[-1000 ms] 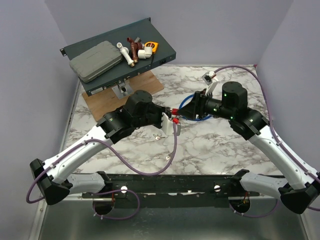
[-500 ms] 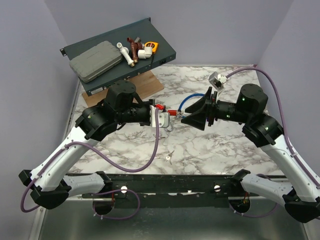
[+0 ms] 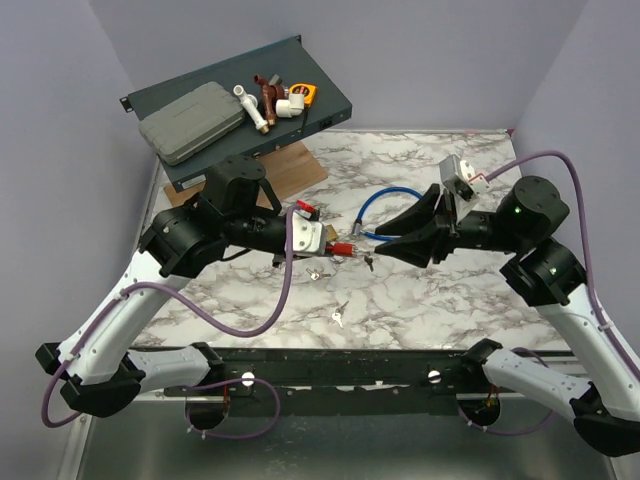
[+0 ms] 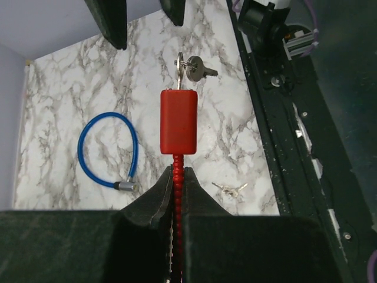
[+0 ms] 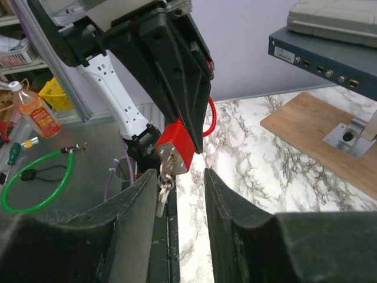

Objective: Unlock with the key
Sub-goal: Pick up the lock from the center of the board, then unlock the lock.

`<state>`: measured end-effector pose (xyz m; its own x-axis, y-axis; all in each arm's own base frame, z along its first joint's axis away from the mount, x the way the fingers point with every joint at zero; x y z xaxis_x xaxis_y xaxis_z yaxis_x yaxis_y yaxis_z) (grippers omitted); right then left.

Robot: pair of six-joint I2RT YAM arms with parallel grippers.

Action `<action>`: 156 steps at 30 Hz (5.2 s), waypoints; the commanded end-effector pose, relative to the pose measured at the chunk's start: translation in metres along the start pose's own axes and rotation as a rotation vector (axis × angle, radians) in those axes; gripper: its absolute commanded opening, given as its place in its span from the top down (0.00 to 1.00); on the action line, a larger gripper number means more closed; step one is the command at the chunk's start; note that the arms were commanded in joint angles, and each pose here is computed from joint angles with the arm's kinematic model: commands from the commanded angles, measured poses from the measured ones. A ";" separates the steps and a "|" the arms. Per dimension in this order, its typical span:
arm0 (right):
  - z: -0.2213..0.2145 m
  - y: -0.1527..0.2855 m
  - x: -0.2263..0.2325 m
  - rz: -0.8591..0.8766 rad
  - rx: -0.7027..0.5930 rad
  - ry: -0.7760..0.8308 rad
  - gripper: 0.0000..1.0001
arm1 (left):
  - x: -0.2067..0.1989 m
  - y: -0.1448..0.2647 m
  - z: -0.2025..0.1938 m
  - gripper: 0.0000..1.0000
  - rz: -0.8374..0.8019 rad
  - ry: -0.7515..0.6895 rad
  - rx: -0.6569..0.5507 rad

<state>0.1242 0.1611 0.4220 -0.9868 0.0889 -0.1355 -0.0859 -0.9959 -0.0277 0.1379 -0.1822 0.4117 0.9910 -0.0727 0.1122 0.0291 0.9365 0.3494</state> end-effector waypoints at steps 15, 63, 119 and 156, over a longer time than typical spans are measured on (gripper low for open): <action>0.034 0.006 0.005 0.029 -0.085 0.138 0.59 | -0.002 0.004 0.015 1.00 -0.130 0.360 -0.088; 0.000 -0.016 -0.014 0.047 0.016 -0.029 0.99 | 0.006 0.006 0.032 1.00 -0.044 0.398 -0.123; 0.030 -0.014 0.006 -0.030 0.069 -0.016 0.71 | 0.002 0.009 0.029 1.00 0.005 0.270 -0.043; -0.010 -0.043 -0.015 -0.193 0.127 -0.338 0.99 | 0.008 0.018 0.057 1.00 0.158 -0.055 -0.039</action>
<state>0.1325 0.1904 0.4341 -0.9782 0.2010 0.0517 -0.1979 -0.9784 0.0593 0.1381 -0.1803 0.4386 0.9960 0.0842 -0.0299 -0.0652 0.9136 0.4014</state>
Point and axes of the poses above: each gripper's point midway between its finger pads, its own y axis back along the fingers, its own x axis along the line the jaws close on, z = x × y, the point moved 10 cm from there along y, back along the fingers, and after that the axes turned 13 degrees about y, right-handed, at the moved point
